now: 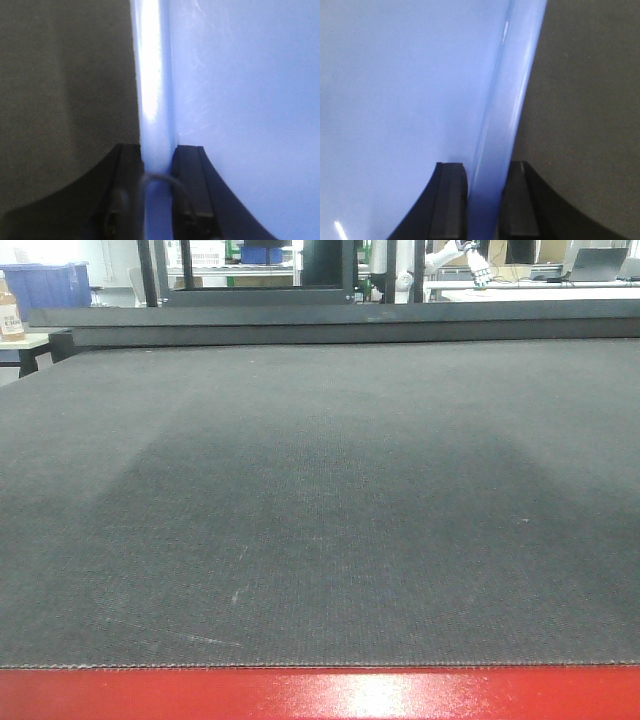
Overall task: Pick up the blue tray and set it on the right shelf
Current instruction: 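Lift the tray with both grippers above the table, then hold the tray in both grippers while the base turns away from the table, then hold the tray raised while the base drives across the floor, then hold the tray while the base approaches the steel shelf with blue bins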
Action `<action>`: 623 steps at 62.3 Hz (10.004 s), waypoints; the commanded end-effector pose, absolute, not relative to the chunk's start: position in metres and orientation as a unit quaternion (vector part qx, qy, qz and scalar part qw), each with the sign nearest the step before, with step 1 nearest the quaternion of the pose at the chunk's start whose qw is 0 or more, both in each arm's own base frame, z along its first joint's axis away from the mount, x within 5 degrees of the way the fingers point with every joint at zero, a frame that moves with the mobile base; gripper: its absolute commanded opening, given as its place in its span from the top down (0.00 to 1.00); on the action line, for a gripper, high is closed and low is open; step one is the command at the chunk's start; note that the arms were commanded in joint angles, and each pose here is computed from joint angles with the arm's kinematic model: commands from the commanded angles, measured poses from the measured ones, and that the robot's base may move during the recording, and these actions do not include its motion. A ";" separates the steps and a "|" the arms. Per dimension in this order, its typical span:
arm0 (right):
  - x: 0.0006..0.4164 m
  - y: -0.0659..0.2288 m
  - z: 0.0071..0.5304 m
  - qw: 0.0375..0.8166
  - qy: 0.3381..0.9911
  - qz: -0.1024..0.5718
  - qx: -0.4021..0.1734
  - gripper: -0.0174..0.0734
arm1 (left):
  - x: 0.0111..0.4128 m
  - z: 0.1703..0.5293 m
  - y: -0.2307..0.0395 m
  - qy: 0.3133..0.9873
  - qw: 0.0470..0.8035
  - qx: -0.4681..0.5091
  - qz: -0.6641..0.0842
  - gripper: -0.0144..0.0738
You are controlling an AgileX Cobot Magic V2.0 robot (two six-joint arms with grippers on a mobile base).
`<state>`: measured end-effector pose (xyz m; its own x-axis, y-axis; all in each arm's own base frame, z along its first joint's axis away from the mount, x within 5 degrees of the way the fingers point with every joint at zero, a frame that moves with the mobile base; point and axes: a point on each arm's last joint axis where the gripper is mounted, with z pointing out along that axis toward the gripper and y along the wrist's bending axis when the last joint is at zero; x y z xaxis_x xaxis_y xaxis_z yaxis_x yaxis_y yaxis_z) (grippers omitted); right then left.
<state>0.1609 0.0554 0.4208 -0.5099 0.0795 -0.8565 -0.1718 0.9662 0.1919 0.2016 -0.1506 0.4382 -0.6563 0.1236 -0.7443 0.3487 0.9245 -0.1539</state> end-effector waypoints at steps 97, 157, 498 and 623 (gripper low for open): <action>0.160 0.053 0.440 0.555 0.821 0.126 -0.038 0.74 | 0.218 0.433 -0.164 0.896 0.399 0.149 -0.125 0.89; 0.160 0.053 0.440 0.555 0.821 0.126 -0.038 0.74 | 0.207 0.464 -0.152 0.899 0.400 0.135 -0.119 0.89; 0.221 0.077 0.395 0.466 0.878 0.096 -0.047 0.74 | 0.205 0.468 -0.155 0.891 0.408 0.137 -0.147 0.89; 0.169 0.056 0.435 0.544 0.830 0.121 -0.039 0.74 | 0.190 0.465 -0.177 0.887 0.385 0.174 -0.184 0.89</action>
<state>0.1726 0.0550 0.4103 -0.5522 0.0383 -0.8328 -0.1392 0.9807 0.1373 0.2022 -0.1704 0.4475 -0.7105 0.1719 -0.6824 0.3777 0.9114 -0.1636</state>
